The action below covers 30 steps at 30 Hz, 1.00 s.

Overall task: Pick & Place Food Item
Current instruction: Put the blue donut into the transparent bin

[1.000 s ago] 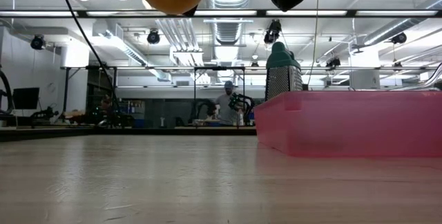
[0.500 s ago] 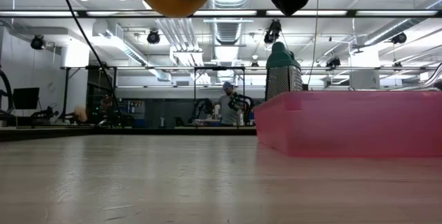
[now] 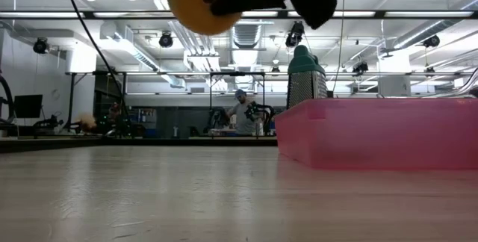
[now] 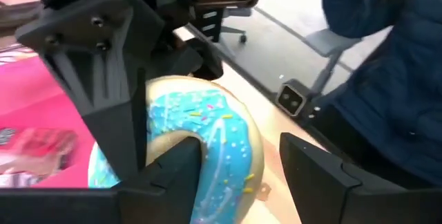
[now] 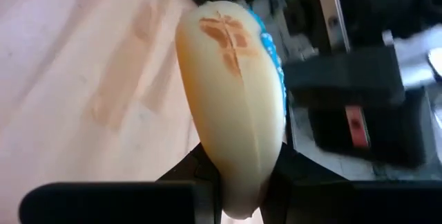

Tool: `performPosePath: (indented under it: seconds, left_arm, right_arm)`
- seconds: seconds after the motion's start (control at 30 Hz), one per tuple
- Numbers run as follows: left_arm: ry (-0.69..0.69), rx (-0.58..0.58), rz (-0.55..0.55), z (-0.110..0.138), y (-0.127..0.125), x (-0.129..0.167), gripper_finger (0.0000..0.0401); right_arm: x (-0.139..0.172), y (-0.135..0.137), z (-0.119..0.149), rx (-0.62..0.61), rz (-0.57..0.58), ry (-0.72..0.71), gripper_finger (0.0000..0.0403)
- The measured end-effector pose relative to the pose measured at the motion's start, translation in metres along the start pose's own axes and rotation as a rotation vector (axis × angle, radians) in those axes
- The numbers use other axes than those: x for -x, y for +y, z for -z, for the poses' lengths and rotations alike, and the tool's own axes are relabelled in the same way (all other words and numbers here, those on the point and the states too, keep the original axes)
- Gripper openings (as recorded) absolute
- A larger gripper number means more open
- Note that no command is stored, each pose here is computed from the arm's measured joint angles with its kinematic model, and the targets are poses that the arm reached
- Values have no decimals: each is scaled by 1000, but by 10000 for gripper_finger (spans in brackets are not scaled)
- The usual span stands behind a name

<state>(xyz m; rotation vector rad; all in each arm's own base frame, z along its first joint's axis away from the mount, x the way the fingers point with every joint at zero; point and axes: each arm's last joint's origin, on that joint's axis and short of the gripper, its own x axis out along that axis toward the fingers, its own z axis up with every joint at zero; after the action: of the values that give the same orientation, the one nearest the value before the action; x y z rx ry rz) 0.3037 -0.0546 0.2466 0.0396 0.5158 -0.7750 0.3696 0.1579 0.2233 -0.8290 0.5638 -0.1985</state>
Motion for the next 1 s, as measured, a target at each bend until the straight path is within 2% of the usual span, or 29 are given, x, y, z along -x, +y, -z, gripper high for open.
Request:
performPosePath:
  seconds: [0.27, 0.43, 0.57, 0.63, 0.77, 1.0]
  left_arm:
    - [18, -22, -180, -4, 2, 7, 198]
    - [9, -72, -185, -10, -5, 18, 197]
    - [-7, -81, -189, -15, -13, 31, 197]
    - [-17, -86, -195, -18, -17, 37, 197]
    - [-41, -90, -201, -22, -23, 46, 197]
    - [-75, -97, -216, -28, -31, 60, 197]
  right_arm:
    - [14, -3, -1, -47, -50, 23, 52]
    - [26, 7, 0, 5, -86, 41, 52]
    - [40, 8, 1, -24, -9, 124, 52]
    - [49, 5, -1, -55, 23, 149, 52]
    - [69, 1, -4, -165, 9, 167, 52]
    - [107, -8, -11, -446, -19, 193, 52]
